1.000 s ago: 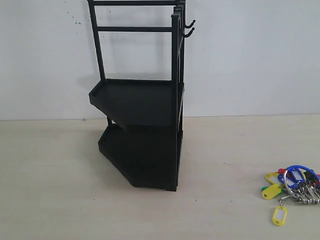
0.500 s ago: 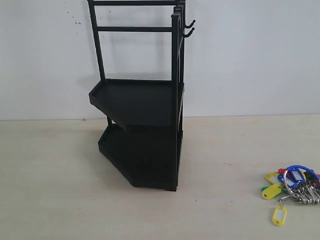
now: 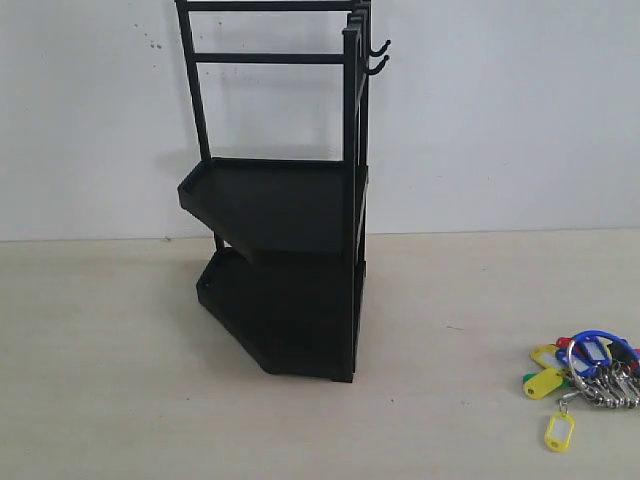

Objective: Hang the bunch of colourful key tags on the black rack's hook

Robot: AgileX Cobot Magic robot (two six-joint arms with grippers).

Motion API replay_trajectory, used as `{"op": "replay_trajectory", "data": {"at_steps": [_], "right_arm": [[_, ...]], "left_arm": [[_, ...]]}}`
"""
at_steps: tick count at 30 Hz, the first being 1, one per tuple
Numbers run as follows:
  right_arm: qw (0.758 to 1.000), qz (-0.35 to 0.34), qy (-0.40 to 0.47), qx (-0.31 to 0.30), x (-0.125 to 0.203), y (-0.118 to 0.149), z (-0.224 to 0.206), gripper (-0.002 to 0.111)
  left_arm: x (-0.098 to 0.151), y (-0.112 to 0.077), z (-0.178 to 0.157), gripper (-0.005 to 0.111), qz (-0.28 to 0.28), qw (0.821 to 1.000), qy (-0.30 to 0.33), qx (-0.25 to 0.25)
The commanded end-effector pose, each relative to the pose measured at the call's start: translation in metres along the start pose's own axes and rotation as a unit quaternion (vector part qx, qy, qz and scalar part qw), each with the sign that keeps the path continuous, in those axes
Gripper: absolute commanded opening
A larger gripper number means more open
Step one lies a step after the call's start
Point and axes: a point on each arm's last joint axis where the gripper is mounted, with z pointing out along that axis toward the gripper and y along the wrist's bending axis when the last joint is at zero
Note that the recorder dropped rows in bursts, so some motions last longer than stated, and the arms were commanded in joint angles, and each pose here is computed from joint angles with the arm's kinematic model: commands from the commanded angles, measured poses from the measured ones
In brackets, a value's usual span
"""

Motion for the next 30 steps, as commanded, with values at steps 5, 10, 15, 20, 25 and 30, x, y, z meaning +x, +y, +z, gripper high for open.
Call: {"op": "replay_trajectory", "data": {"at_steps": [5, 10, 15, 20, 25, 30], "right_arm": [[0.951, -0.028, 0.299, -0.074, -0.030, 0.006, 0.089, 0.000], [0.939, -0.021, 0.335, -0.076, -0.023, 0.007, 0.138, 0.000], [0.935, 0.004, 0.348, -0.072, -0.002, 0.009, 0.164, 0.000], [0.927, -0.010, 0.369, -0.070, 0.016, 0.008, 0.177, 0.000], [0.879, -0.098, 0.462, -0.070, 0.051, 0.001, 0.185, 0.000], [0.785, -0.218, 0.576, -0.075, 0.083, -0.012, 0.197, 0.000]], "left_arm": [[-0.002, 0.000, 0.000, 0.004, -0.009, 1.000, -0.009, -0.001], [-0.002, 0.000, 0.000, 0.004, -0.009, 1.000, -0.009, -0.001], [-0.002, 0.000, 0.000, 0.004, -0.009, 1.000, -0.009, -0.001], [-0.002, 0.000, 0.000, 0.004, -0.009, 1.000, -0.009, -0.001], [-0.002, 0.000, 0.000, 0.004, -0.009, 1.000, -0.009, -0.001], [-0.002, 0.000, 0.000, 0.004, -0.009, 1.000, -0.009, -0.001]]}}
